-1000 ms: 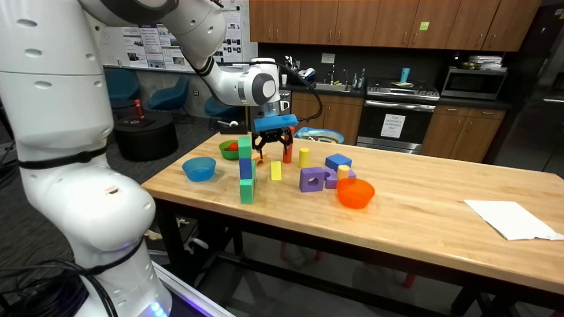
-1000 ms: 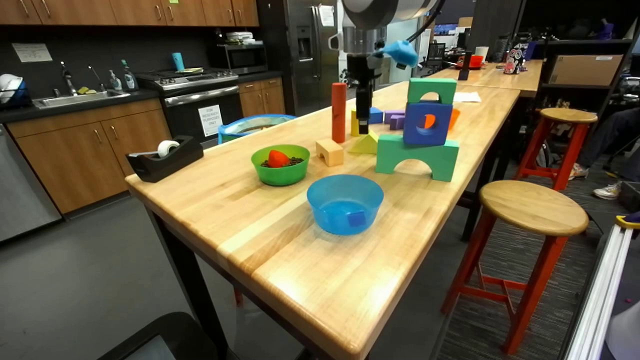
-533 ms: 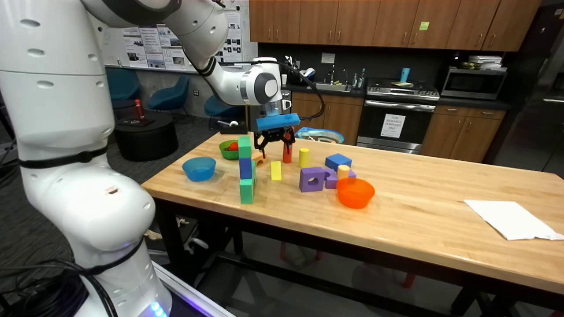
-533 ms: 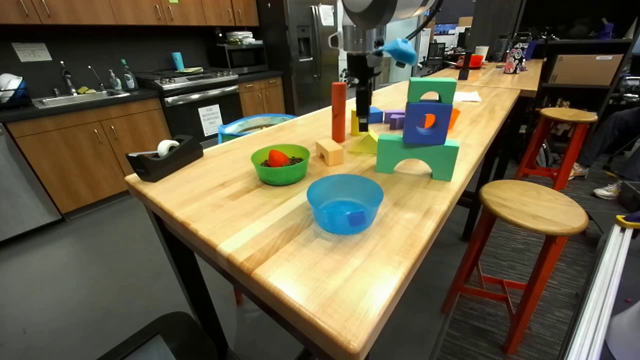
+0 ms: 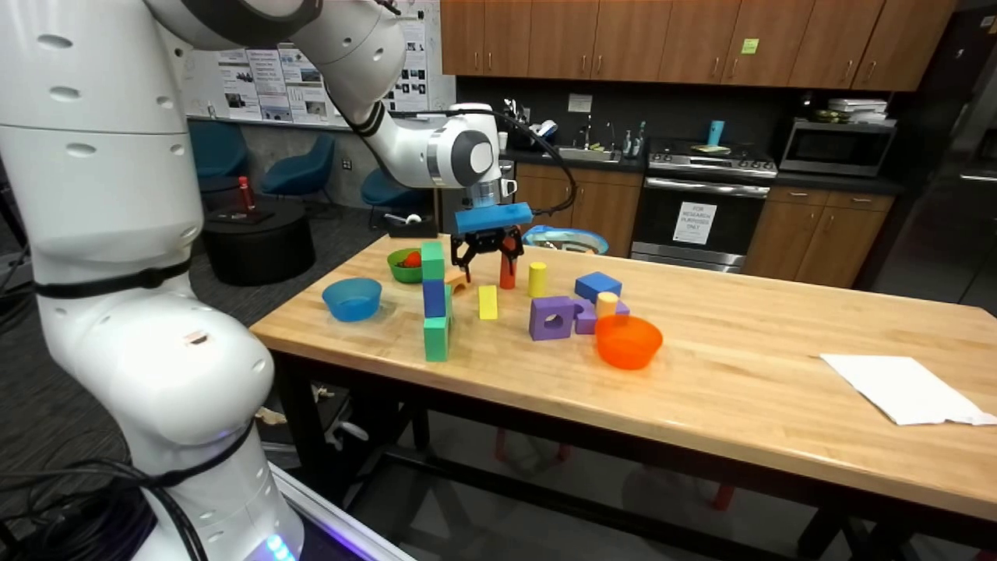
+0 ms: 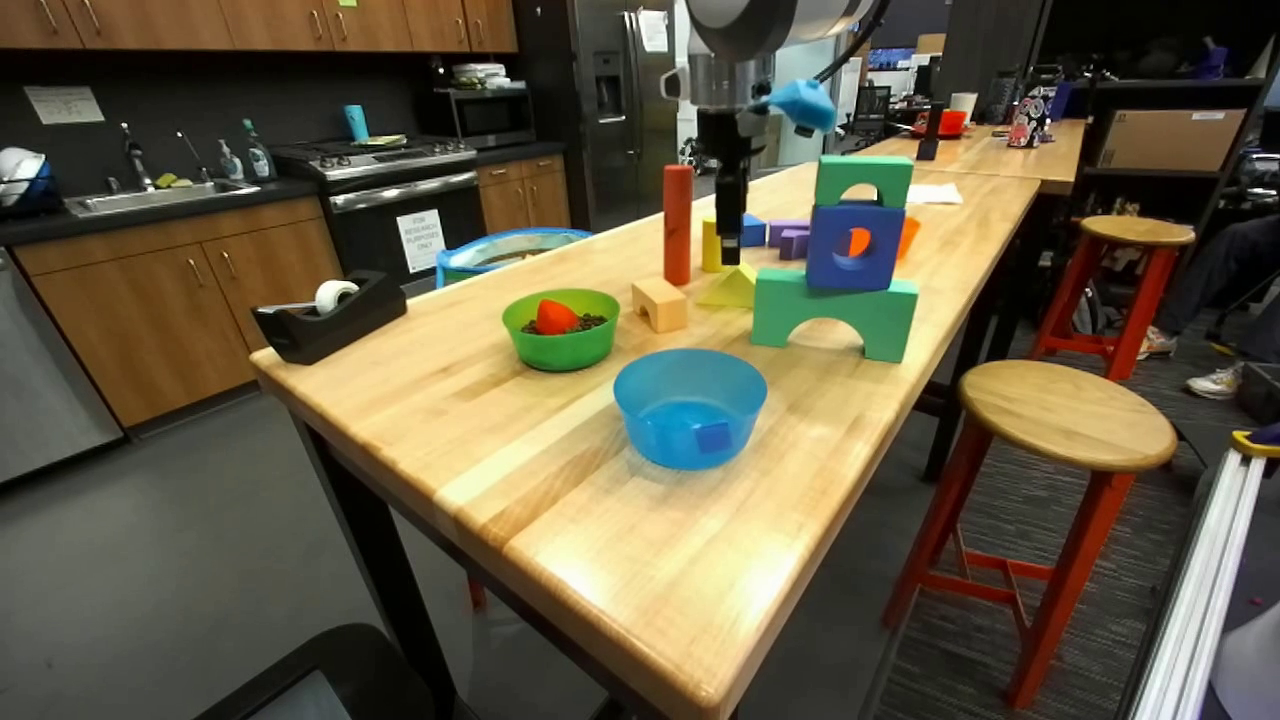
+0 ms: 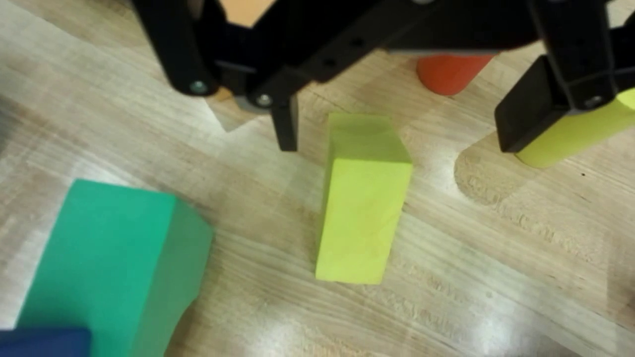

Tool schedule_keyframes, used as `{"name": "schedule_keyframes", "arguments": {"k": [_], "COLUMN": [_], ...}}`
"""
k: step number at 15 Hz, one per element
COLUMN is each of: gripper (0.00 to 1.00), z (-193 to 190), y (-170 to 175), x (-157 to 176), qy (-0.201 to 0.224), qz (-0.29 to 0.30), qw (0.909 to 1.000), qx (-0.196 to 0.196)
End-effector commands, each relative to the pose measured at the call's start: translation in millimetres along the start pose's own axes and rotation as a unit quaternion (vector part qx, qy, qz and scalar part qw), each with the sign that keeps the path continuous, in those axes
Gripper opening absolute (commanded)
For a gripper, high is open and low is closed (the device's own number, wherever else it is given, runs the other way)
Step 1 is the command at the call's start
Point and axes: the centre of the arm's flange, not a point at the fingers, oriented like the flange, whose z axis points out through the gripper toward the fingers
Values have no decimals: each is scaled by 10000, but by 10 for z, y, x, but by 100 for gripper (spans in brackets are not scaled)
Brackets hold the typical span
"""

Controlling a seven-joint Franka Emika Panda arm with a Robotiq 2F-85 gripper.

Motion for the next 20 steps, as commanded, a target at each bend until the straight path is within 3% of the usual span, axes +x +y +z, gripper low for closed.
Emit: {"name": "schedule_keyframes", "arguments": {"k": [1,10,12,20], "gripper": [100,100,74,16], "z": [99,263,279,289], "y": [91,-5,-29,-99], "x": [-32,49,75,140], "qy": [-75,-245,-283,-363], "qz": [-138,-390,-413,-535], "qw": [9998,9988,9986,9979], "qx": [83,151,147,27]}}
